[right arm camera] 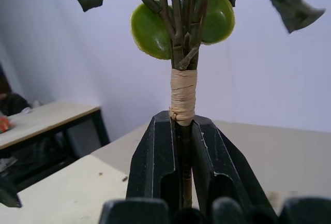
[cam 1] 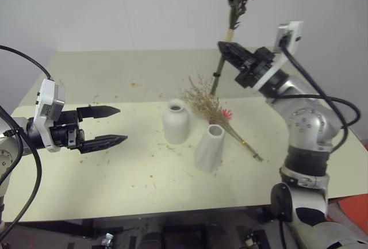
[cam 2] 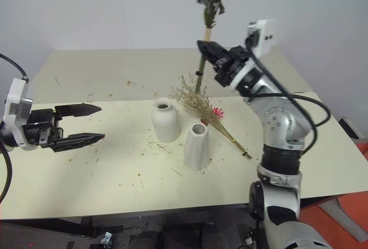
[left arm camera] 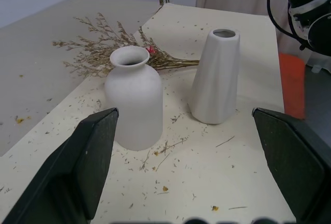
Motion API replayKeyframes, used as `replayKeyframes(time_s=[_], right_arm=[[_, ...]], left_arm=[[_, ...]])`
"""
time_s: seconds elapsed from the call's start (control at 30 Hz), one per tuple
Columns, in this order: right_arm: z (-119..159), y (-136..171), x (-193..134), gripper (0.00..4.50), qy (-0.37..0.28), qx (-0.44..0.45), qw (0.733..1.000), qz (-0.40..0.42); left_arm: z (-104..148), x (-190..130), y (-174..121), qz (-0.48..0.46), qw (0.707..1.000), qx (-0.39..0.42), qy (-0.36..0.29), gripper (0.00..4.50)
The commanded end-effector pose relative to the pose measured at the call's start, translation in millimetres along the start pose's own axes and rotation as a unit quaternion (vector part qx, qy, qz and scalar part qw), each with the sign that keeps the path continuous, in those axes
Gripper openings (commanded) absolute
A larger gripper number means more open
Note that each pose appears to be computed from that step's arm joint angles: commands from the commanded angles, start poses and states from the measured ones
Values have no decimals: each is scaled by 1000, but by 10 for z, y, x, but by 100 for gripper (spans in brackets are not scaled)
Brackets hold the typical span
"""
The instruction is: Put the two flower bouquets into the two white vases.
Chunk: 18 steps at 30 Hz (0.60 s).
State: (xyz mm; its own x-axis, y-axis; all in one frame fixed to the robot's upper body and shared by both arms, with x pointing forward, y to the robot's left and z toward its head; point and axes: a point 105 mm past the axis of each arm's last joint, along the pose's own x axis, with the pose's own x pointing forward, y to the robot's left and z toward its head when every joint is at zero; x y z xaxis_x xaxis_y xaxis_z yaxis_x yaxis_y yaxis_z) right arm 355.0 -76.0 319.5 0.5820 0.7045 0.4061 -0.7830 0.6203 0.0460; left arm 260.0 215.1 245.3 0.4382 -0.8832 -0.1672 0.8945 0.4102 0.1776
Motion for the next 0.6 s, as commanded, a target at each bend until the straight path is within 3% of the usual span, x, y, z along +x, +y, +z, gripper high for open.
replayKeyframes(time_s=[0.03,0.6], right_arm=[[18,155,142,18,-26,-36,999,16],[-334,284,434,18,-15,-47,998,30]], left_arm=[[101,-3,0,-2,1000,22,-7,450],[115,-24,-33,4,1000,22,-1,450]])
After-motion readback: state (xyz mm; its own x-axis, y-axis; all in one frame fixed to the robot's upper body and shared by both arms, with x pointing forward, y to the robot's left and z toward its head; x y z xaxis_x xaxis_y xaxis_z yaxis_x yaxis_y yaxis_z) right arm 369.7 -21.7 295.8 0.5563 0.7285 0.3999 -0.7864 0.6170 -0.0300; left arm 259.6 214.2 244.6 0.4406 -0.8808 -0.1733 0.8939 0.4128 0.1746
